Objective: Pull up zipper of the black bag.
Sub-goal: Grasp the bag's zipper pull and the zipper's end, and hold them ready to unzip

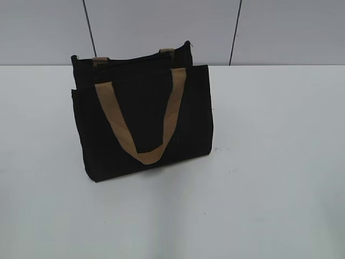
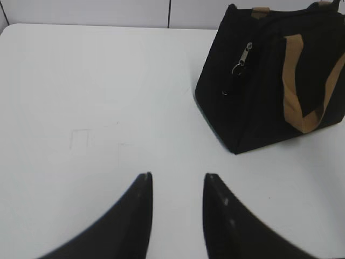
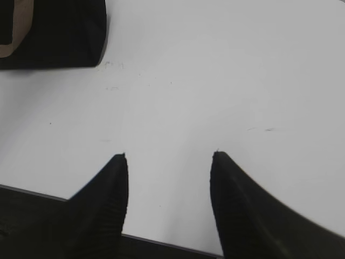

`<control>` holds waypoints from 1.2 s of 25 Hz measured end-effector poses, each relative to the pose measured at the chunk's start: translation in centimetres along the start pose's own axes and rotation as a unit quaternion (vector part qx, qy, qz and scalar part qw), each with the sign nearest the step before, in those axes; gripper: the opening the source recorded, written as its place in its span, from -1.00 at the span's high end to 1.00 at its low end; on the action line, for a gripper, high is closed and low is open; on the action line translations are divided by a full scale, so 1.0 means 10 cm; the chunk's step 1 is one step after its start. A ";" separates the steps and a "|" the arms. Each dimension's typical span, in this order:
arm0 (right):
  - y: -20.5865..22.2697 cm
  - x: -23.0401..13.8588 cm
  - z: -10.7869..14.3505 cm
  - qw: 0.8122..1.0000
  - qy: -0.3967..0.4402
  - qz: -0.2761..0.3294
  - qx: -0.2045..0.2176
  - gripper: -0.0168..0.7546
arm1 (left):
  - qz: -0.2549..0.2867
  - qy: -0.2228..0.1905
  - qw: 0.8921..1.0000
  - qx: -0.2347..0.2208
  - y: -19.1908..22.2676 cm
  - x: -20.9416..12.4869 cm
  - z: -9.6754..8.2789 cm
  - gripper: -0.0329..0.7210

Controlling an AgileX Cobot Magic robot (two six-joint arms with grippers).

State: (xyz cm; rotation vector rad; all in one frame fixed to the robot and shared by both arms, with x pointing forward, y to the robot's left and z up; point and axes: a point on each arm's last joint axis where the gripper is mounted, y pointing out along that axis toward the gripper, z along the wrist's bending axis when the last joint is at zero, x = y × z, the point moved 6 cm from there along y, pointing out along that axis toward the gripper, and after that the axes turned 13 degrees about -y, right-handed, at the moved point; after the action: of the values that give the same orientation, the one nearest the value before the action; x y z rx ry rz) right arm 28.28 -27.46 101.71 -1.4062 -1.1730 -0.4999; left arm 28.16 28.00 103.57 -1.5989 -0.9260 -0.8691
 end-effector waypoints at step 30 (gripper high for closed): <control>0.00 0.00 0.00 1.000 0.000 0.000 0.000 -0.05 | 0.033 -0.008 0.999 -0.003 0.12 0.08 -0.02 -0.16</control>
State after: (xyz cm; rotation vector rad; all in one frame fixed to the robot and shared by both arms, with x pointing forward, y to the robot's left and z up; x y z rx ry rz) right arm 28.28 -27.46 101.71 -1.4059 -1.1724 -0.5003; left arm 29.58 27.73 103.80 -1.6344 -0.8773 -0.8165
